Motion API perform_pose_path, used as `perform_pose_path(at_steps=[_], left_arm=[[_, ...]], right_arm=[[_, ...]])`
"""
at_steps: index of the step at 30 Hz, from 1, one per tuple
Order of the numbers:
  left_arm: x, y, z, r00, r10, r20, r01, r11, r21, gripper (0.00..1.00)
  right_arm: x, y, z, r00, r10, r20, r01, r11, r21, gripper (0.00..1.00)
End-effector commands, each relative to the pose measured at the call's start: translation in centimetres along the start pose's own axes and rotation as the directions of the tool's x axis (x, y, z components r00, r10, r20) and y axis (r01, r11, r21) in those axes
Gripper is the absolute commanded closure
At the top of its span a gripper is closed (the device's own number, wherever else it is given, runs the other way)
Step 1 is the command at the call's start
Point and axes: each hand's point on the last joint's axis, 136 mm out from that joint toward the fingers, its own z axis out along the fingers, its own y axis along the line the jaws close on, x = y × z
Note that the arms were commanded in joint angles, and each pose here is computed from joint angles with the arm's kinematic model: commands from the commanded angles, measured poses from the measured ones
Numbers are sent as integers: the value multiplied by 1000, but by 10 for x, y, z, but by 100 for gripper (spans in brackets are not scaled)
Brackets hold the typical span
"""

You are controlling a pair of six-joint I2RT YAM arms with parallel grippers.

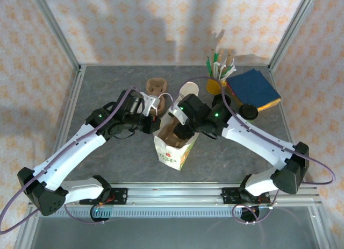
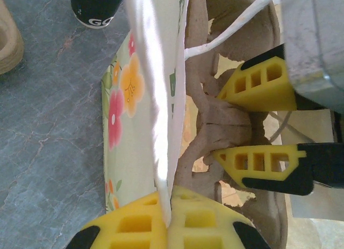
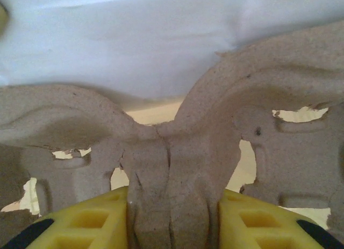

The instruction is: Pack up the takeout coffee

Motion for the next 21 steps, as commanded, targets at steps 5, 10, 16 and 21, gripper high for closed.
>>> perform_pose_path(at_steps=[5, 10, 16, 21], left_arm=[[-8, -1, -5, 999, 9, 37, -9, 1000, -5, 98], [-8, 2, -6, 999, 1, 41, -1, 1000, -17, 98], [-9, 1, -6, 999, -1, 44, 2, 1000, -15, 98], [-11, -1, -8, 999, -4, 51, 4, 1000, -9, 98]], right_arm=[[22, 0, 17, 992, 28, -121, -28, 1000, 0, 62], [27, 2, 23, 988, 29, -149, -30, 1000, -8, 61], [33, 2, 28, 985, 18, -172, -20, 1000, -10, 61], [40, 3, 34, 976, 7, -219, -12, 1000, -21, 61]])
